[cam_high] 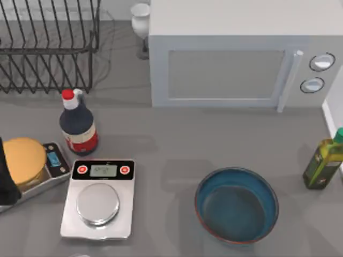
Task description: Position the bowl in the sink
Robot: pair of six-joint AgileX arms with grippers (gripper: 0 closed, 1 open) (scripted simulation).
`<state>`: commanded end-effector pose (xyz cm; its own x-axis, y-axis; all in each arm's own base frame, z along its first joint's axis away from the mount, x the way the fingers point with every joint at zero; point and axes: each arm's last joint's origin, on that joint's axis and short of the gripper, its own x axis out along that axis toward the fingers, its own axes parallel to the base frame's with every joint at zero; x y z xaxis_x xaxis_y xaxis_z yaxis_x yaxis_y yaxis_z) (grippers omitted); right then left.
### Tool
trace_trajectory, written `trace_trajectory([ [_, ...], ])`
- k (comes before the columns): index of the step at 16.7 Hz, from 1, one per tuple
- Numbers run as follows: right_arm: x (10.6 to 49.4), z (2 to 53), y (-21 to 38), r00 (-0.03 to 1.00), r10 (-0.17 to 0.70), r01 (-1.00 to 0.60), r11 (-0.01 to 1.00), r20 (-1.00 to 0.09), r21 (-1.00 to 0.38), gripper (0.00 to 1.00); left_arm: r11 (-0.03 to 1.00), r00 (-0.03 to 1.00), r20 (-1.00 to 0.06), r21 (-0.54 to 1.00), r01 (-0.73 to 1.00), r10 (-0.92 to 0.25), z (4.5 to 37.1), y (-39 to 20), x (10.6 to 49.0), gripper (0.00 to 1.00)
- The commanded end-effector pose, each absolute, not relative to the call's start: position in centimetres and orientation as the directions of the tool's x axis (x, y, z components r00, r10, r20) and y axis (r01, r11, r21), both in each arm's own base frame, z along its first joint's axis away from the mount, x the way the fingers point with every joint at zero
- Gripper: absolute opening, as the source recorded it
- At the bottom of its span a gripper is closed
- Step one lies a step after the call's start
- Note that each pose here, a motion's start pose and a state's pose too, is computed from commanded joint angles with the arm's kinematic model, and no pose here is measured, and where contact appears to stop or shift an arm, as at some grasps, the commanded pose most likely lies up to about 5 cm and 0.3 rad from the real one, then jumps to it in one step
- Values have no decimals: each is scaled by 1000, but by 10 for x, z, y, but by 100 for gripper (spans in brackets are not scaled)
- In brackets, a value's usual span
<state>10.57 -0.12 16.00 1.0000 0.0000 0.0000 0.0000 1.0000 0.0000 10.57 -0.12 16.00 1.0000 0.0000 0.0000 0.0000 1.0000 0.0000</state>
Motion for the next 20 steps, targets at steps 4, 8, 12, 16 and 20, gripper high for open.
trace_trajectory([
  [4,106,165,1,999,18,-18,1000,-31,16,100,1000,1000,0,0,0,0,160,-1,106,100],
  [8,111,195,10,974,99,-80,992,-205,98,100,1000,1000,0,0,0,0,160,-1,106,100],
  [12,136,226,30,833,187,-101,977,-520,189,100,1000,1000,0,0,0,0,160,-1,106,100],
  [16,178,237,66,534,195,-52,979,-823,199,100,1000,1000,0,0,0,0,160,-1,106,100],
  [20,212,238,109,247,127,-8,992,-961,129,100,1000,1000,0,0,0,0,160,-1,106,100],
])
